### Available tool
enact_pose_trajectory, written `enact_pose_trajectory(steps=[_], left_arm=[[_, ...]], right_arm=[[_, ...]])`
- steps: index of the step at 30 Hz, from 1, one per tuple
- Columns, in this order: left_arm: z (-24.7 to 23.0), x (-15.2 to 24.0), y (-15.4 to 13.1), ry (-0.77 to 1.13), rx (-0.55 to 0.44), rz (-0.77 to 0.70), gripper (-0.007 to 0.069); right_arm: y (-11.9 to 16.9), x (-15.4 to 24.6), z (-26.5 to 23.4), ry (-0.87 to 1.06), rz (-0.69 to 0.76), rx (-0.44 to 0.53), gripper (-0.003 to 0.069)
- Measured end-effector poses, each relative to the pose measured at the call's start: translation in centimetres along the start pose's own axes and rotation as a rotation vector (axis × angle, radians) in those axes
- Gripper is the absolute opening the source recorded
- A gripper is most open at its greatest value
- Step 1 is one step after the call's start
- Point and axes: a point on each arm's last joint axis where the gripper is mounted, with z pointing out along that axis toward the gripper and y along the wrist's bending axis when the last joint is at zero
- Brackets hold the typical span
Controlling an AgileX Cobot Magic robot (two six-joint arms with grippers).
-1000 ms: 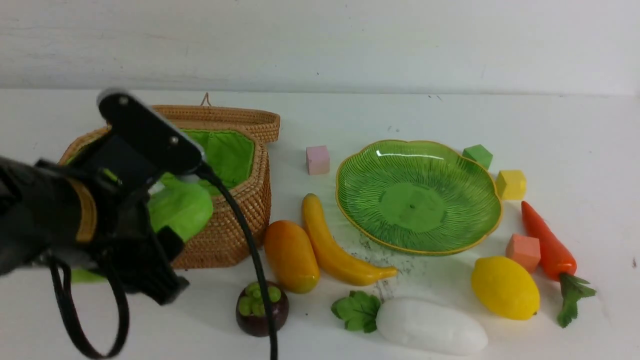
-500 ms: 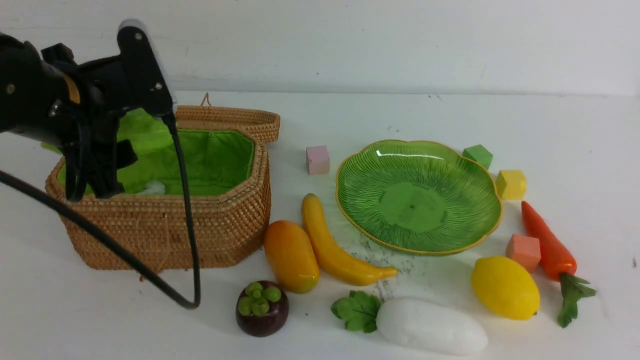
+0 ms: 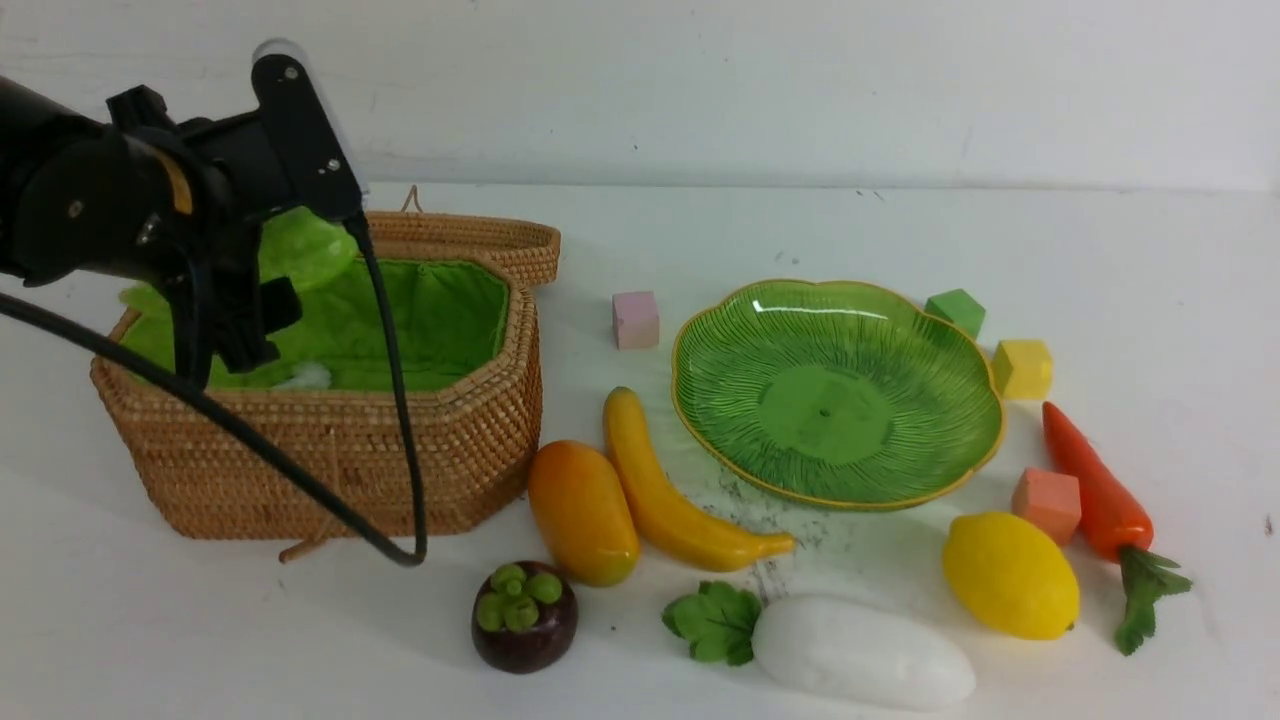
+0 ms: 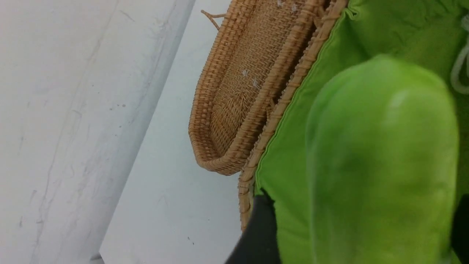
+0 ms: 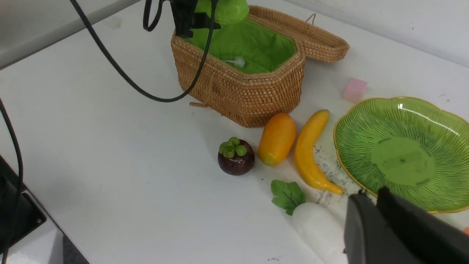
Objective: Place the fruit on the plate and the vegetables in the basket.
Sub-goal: Take a chayote with your left arm and place it on the basket on the left, then grab a mangosteen with your left arm and put it on the plate on the right
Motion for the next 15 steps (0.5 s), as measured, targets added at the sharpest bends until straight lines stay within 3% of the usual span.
enact_pose_trajectory(steps=[4,8,11,12,15], left_arm=[[-1.6,0.0,0.5,-0.004,-0.016,-0.061,0.0659],[-4.0,-0.1,0.9,-0.028,-0.013,-0.155,0.0623],[-6.0,-0.5,0.9,-0.077,0.031,-0.327,0.0580],[-7.2,-0.8,0.6,-0.107,0.094,-0.489,0.0540],[-8.4,-1.3,-0.5,-0.123,0.259,-0.727,0.0445]], right_arm=[[0.0,0.0,0.0,0.000,0.000,0.000,0.0063],[0.0,0.0,0.0,0.000,0.000,0.000,0.0067],[0.0,0.0,0.0,0.000,0.000,0.000,0.0071],[0.0,0.0,0.0,0.001,0.000,0.000,0.0074],[0.0,0.1,0.0,0.008,0.000,-0.003,0.0076]])
